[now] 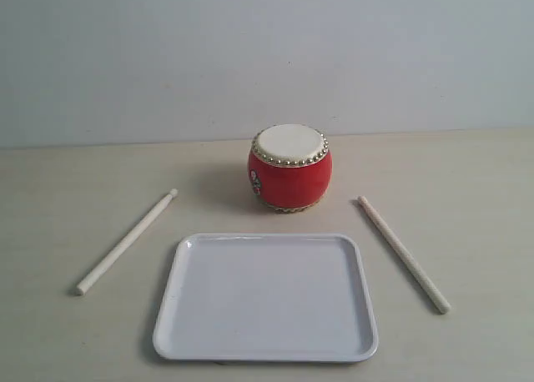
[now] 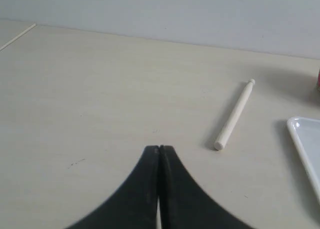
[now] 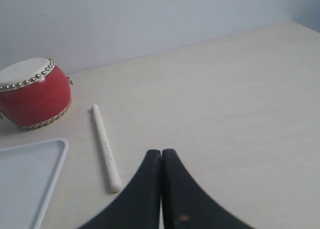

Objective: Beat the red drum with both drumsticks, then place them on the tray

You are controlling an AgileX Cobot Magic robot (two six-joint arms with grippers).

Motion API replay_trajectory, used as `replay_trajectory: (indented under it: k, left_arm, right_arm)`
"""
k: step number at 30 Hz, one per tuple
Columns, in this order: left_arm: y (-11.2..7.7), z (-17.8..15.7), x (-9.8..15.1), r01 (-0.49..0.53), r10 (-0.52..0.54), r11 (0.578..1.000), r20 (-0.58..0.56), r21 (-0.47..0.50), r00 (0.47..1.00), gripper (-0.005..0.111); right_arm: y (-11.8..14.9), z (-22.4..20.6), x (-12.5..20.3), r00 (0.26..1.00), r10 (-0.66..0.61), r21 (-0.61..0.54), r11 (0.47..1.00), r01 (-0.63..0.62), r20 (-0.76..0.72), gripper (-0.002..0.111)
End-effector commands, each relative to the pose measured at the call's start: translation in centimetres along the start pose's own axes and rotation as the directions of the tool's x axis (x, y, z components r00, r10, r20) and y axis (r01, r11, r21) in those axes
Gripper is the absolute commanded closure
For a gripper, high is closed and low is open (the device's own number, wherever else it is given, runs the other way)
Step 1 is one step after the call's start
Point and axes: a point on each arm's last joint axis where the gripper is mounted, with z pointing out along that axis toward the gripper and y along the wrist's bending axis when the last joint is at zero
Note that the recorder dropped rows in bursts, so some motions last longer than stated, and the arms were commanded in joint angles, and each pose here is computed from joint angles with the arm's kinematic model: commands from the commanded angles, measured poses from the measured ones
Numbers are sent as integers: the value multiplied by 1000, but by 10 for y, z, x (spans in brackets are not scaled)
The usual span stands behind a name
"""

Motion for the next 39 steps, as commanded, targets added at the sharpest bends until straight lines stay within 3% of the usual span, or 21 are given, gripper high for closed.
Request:
replay_trajectory:
  k: [1, 27, 31, 35, 39]
  left_arm:
    - [0, 0, -2, 8, -8, 1000, 10, 2, 1000, 107]
    - [0, 0, -2, 8, -8, 1000, 10, 2, 1000, 107]
    - [0, 0, -2, 8, -8, 1000, 10, 2, 1000, 107]
    - [0, 0, -2, 8, -8, 1000, 10, 2, 1000, 107]
    - [0, 0, -2, 8, -8, 1000, 10, 2, 1000, 107]
  right_arm:
    - [0, 0, -2, 1000, 1, 2, 1000, -1, 11, 108]
    - [0, 0, -2, 1000, -7, 2, 1000, 7, 18, 108]
    - [-3, 0, -4, 994, -108, 36, 994, 107, 28, 108]
    - [-9, -1, -6, 954, -300, 109, 949, 296, 23, 108]
    - [-10, -1, -8, 927, -375, 136, 920, 368, 24, 108]
